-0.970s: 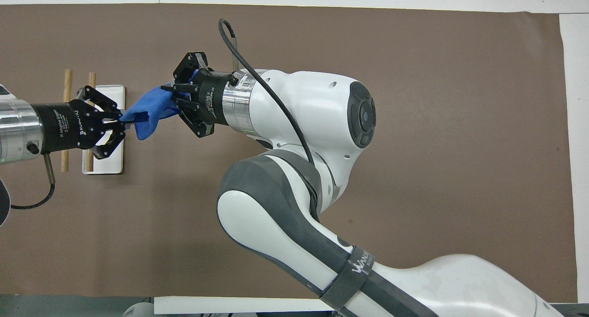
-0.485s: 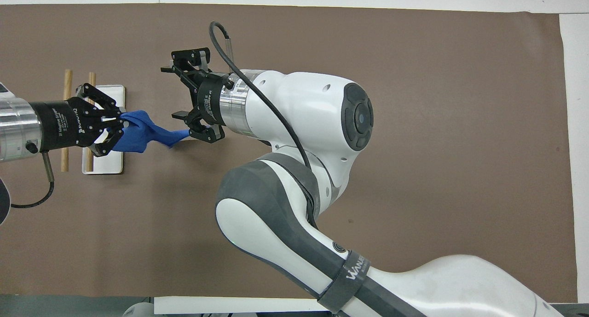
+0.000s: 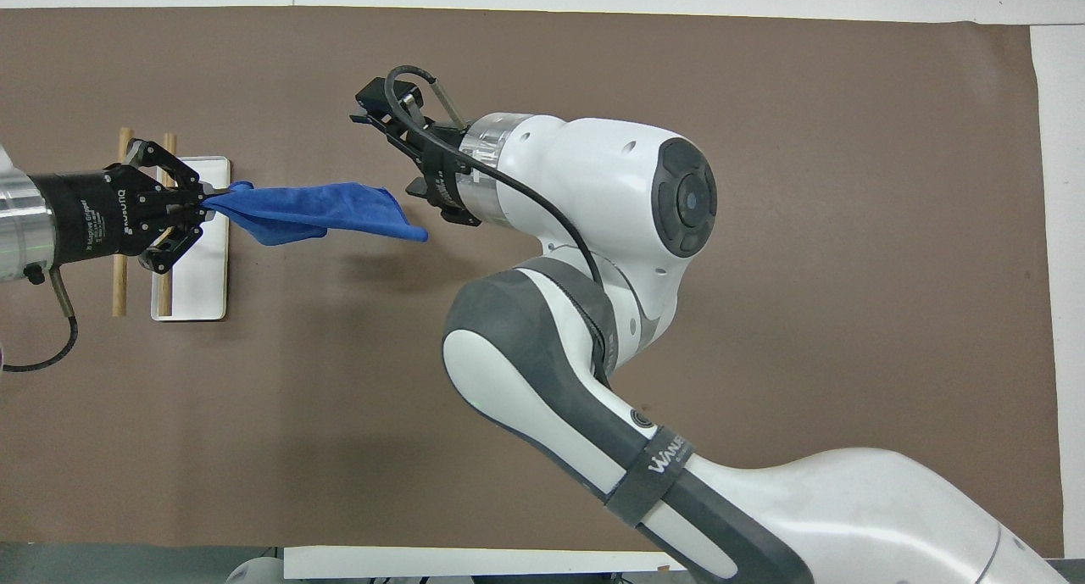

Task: Right arm passes towel to left arm to hang
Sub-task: 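Open the right gripper and withdraw it while the left gripper holds, then drape the towel over the wooden rods with the left gripper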

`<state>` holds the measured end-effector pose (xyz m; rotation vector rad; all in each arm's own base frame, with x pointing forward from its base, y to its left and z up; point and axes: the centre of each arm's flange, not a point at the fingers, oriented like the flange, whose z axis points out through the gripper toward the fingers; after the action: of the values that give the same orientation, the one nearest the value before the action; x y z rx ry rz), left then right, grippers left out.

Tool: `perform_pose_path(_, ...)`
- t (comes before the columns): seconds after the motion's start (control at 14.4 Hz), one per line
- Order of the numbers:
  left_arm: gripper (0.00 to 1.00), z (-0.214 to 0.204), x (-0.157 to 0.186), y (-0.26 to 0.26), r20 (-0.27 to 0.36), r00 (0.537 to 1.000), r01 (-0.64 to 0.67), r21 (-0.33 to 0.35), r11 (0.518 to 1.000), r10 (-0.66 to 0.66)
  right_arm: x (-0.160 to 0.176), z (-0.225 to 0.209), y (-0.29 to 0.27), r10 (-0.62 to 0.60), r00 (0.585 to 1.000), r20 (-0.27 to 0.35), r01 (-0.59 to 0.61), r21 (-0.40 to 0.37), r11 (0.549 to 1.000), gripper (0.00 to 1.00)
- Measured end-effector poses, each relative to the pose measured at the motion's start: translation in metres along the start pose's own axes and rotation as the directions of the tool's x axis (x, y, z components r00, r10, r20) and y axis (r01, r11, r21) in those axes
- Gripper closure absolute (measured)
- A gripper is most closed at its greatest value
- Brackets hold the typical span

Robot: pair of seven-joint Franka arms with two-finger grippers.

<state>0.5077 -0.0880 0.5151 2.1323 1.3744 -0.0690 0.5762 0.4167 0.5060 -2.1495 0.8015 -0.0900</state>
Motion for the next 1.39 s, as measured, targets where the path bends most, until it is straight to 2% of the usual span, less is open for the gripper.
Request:
perform_pose_path(0.14,0.98,-0.001,0.003,-0.001,-0.002,0.976,-0.218,0.005,0.976,0.218,0.029,-0.007,0.018,-0.189,0.981,-0.043,0.187,-0.043,0.981,0.01)
perform_pose_path(0.28,0.98,-0.005,0.014,-0.005,0.002,0.909,-0.416,0.016,0.909,0.416,0.055,-0.015,0.046,-0.334,0.942,-0.026,0.328,-0.135,0.935,0.01)
perform_pose_path(0.35,0.98,-0.008,0.02,-0.007,0.003,0.873,-0.488,0.028,0.872,0.488,0.067,-0.02,0.062,-0.389,0.921,0.014,0.384,-0.189,0.904,0.01)
perform_pose_path(0.55,0.98,-0.017,0.032,-0.009,-0.008,0.747,-0.656,0.146,0.74,0.664,0.122,-0.065,0.106,-0.48,0.859,0.177,0.51,-0.36,0.781,0.01)
perform_pose_path(0.69,0.98,-0.017,0.035,-0.003,-0.008,0.707,-0.695,0.173,0.698,0.707,0.161,-0.116,0.132,-0.485,0.834,0.264,0.55,-0.47,0.69,0.01)
perform_pose_path(0.9,0.98,-0.01,0.041,-0.001,0.001,0.704,-0.699,0.181,0.692,0.71,0.204,-0.188,0.166,-0.465,0.812,0.352,0.58,-0.574,0.578,0.01)
perform_pose_path(1.04,0.98,-0.015,0.053,-0.003,-0.011,0.721,-0.68,0.183,0.71,0.693,0.228,-0.227,0.185,-0.453,0.817,0.357,0.568,-0.631,0.528,0.01)
perform_pose_path(1.18,0.98,-0.026,0.07,-0.006,-0.044,0.739,-0.655,0.182,0.733,0.672,0.244,-0.258,0.195,-0.452,0.826,0.336,0.546,-0.673,0.498,0.01)
perform_pose_path(1.39,0.98,-0.038,0.093,-0.008,-0.106,0.755,-0.627,0.175,0.759,0.647,0.249,-0.294,0.2,-0.451,0.821,0.35,0.556,-0.669,0.493,0.01)
